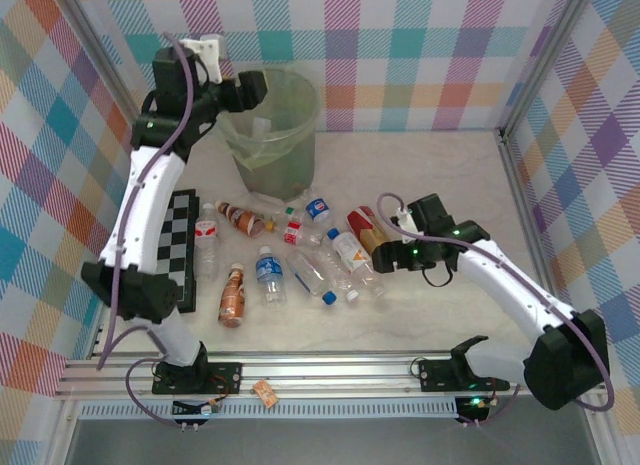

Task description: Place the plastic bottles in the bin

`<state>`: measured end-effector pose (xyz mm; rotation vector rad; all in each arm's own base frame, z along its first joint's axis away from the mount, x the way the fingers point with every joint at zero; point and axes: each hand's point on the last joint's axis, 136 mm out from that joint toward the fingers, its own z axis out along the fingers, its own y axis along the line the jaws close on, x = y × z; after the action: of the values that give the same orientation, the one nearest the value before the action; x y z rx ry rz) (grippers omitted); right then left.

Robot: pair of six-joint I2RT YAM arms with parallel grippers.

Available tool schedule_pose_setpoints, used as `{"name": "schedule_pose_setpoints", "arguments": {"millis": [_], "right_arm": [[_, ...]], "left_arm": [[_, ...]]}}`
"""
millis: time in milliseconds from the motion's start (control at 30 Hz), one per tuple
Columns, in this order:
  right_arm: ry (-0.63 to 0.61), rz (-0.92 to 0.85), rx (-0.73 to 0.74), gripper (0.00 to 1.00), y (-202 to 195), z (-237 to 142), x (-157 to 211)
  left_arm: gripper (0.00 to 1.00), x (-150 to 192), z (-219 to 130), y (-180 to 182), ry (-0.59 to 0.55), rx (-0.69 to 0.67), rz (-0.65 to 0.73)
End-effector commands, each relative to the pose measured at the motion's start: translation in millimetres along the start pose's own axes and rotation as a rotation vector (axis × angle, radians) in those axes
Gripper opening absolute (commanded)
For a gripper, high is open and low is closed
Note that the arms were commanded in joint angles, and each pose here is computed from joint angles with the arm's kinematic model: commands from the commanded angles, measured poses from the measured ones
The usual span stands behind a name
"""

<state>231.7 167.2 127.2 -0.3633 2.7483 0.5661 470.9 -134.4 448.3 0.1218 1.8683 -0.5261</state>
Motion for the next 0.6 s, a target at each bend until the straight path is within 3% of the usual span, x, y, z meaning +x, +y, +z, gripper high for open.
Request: {"name": "schedule_pose_setpoints", "arguments": {"millis": [0,233,400,567], "right_arm": [[0.034,0.017,-0.014,0.81,7,12,-2],[0.063,0.04,-0.039,0.77,12,40,-10],[0.088,0.051,-0.117,0.81,23,58,-12],[0.113,0.077,-0.082,0.83,14,74,-9]], "left_arm": [[0.84,32,-24,-5,0.064,0.007,-0.052],[0.84,123,-57,-15,0.19,0.083,-0.226],[0.86,186,-74,-22,0.274,0.126,-0.349],[0.88,228,-92,-9,0.275,0.077,-0.449]]}}
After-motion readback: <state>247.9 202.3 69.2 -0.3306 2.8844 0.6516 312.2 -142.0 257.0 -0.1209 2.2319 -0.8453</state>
